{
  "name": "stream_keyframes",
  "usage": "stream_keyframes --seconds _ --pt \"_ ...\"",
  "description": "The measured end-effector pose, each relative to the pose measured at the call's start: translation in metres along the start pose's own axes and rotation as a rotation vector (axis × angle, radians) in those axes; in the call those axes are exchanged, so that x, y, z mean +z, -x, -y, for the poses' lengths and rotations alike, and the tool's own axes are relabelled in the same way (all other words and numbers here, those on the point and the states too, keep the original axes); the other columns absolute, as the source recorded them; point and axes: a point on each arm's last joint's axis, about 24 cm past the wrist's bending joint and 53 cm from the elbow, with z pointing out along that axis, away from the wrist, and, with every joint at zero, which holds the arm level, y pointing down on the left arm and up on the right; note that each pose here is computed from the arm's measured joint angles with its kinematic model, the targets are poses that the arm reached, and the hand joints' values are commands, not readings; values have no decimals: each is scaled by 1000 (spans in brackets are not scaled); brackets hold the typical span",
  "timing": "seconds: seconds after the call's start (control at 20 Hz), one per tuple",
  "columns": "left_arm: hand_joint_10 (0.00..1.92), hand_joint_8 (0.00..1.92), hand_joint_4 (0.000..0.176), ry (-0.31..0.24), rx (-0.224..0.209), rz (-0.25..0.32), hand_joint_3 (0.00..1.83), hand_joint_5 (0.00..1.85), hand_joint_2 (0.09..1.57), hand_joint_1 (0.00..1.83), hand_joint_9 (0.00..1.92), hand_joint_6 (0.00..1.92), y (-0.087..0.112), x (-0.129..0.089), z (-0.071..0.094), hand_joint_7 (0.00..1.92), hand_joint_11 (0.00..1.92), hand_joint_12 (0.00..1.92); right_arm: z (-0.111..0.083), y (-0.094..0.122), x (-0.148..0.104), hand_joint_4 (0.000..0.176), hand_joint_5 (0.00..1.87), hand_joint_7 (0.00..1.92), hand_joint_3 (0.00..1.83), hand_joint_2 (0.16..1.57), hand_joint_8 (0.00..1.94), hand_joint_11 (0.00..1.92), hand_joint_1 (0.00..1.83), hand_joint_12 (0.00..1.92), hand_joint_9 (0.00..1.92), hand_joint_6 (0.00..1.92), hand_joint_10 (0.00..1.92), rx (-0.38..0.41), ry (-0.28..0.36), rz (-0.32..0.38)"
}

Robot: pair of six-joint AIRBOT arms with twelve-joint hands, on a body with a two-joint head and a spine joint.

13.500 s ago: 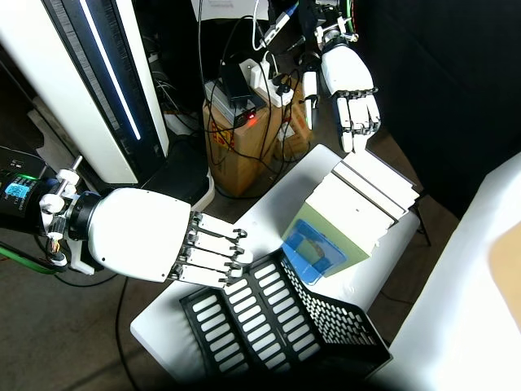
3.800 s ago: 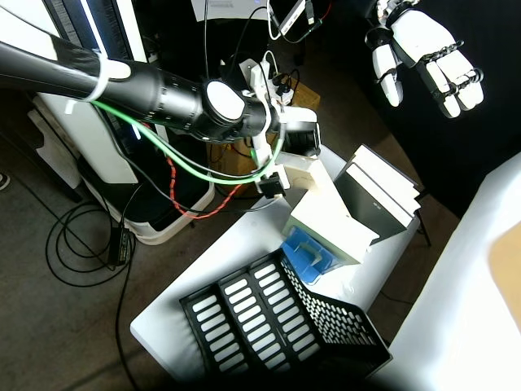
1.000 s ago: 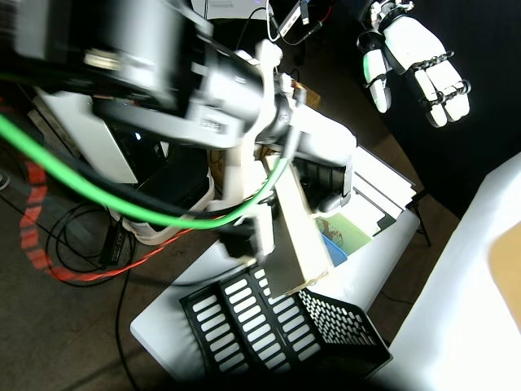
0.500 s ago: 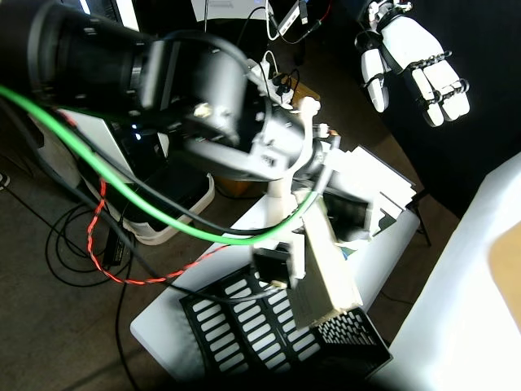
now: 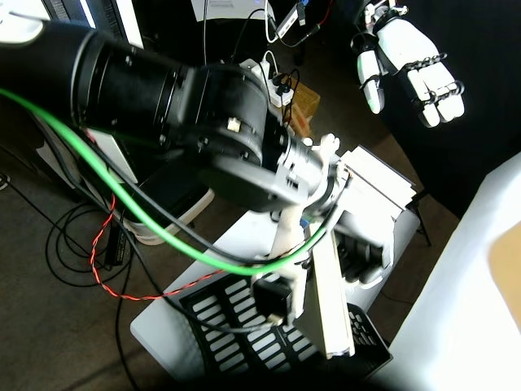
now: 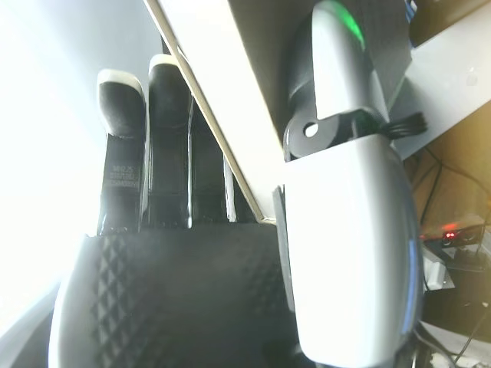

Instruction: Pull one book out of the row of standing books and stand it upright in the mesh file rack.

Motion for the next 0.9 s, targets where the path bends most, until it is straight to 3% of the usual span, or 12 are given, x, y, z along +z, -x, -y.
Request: stream_keyframes --seconds 0.2,0.3,0.35,0.55,0.6,0.7,0.75,0.9 --pt "0 0 51 -4 -5 7 0 69 1408 409 0 0 2 0 0 0 0 179 14 -25 3 0 494 735 1 1330 1642 577 1162 1921 671 1459 1663 31 -30 -40" --pt "0 0 39 -6 -7 6 0 70 1410 413 0 0 -1 -1 0 0 0 151 19 -35 2 0 494 735 1 1330 1642 577 1162 1921 670 1459 1664 36 -37 -62" --pt "0 0 27 -7 -11 2 0 71 1411 416 0 0 -4 -1 1 0 0 146 22 -38 1 0 494 735 1 1330 1642 577 1162 1921 670 1459 1664 39 -42 -68" --pt "0 0 20 -12 -12 3 0 104 1400 523 0 4 -4 1 0 0 0 202 38 -40 5 0 494 735 1 1330 1642 577 1161 1921 670 1459 1665 57 -77 -73" --pt "0 0 26 -12 -19 8 0 97 1402 528 0 0 -2 1 0 0 0 218 40 -41 7 0 494 735 1 1330 1642 577 1161 1921 670 1459 1665 60 -83 -75" --pt "0 0 28 -26 -21 10 0 93 1405 503 0 1 -3 2 2 0 0 173 46 -42 9 0 494 735 1 1330 1642 577 1161 1921 670 1459 1665 76 -96 -79" --pt "0 0 20 -29 -25 9 0 93 1405 498 0 1 -5 3 3 0 0 167 49 -43 10 0 494 735 1 1330 1642 577 1161 1921 670 1459 1665 85 -104 -80" --pt "0 0 26 -49 -21 1 0 94 1403 509 0 0 -7 4 9 0 0 166 60 -45 13 0 494 735 0 1330 1642 577 1161 1921 670 1459 1665 124 -131 -85"
